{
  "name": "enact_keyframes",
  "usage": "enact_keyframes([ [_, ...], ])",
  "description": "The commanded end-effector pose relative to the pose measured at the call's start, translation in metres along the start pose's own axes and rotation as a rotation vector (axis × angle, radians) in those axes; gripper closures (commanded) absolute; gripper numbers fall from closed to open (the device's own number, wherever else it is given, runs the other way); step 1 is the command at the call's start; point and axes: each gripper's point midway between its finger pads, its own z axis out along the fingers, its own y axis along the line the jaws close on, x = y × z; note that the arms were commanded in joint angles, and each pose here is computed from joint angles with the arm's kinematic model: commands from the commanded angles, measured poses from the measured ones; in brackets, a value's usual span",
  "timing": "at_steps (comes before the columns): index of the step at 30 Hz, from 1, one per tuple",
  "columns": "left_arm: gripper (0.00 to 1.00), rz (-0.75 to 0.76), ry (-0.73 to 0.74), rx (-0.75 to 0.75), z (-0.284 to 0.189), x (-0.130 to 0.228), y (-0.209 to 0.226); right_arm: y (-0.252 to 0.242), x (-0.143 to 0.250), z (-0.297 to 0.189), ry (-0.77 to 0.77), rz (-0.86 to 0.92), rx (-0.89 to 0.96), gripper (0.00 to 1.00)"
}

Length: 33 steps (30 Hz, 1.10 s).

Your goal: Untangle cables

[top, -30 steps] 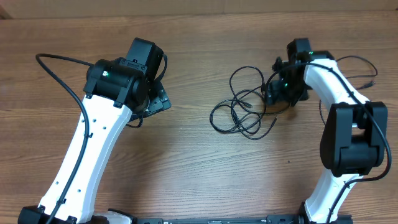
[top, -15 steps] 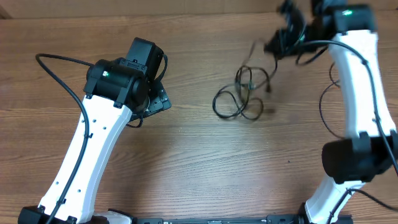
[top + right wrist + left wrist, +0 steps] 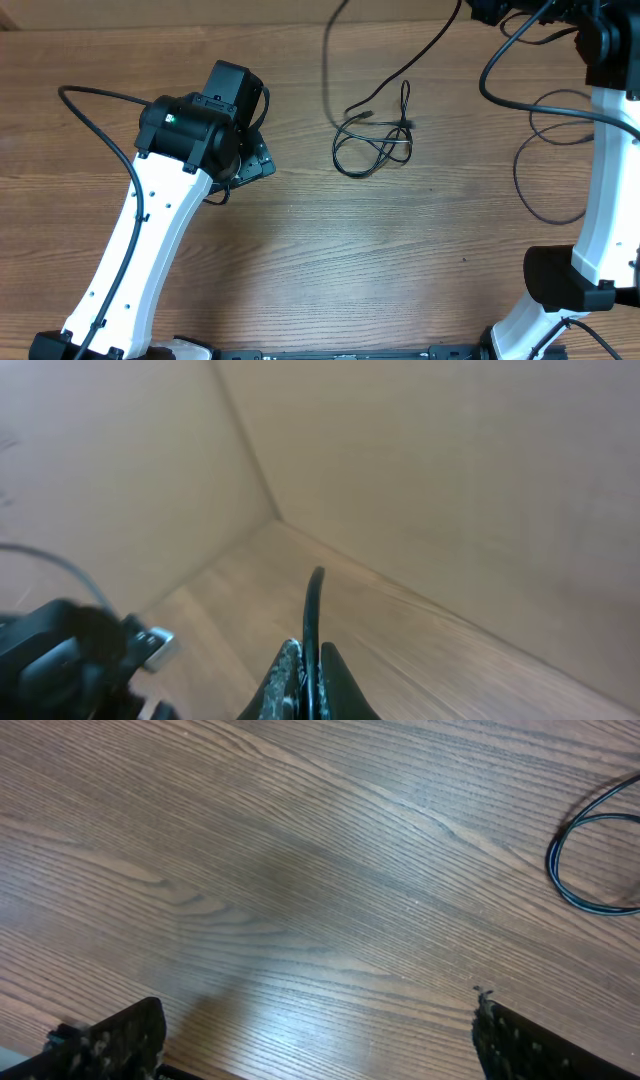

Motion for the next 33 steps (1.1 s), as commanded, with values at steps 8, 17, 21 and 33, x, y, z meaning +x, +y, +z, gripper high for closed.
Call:
enact_keyframes([
  [8,0.03,0.025,-0.011,-0.012,0.001,-0.002,0.001,-0.145,0.045,-0.098,0.14,0.145,1.054,0.96],
  [17,0.03,0.026,-0.005,-0.007,0.001,-0.001,0.001,-0.216,0.089,-0.234,0.088,0.476,1.506,0.96],
  [21,0.03,0.025,-0.006,-0.006,0.001,-0.001,0.0,-0.245,0.131,-0.262,0.157,0.607,1.585,0.96],
  [33,0.03,0.026,0.005,0.008,0.001,0.001,-0.002,-0.269,0.208,-0.215,0.349,0.815,1.325,0.15],
])
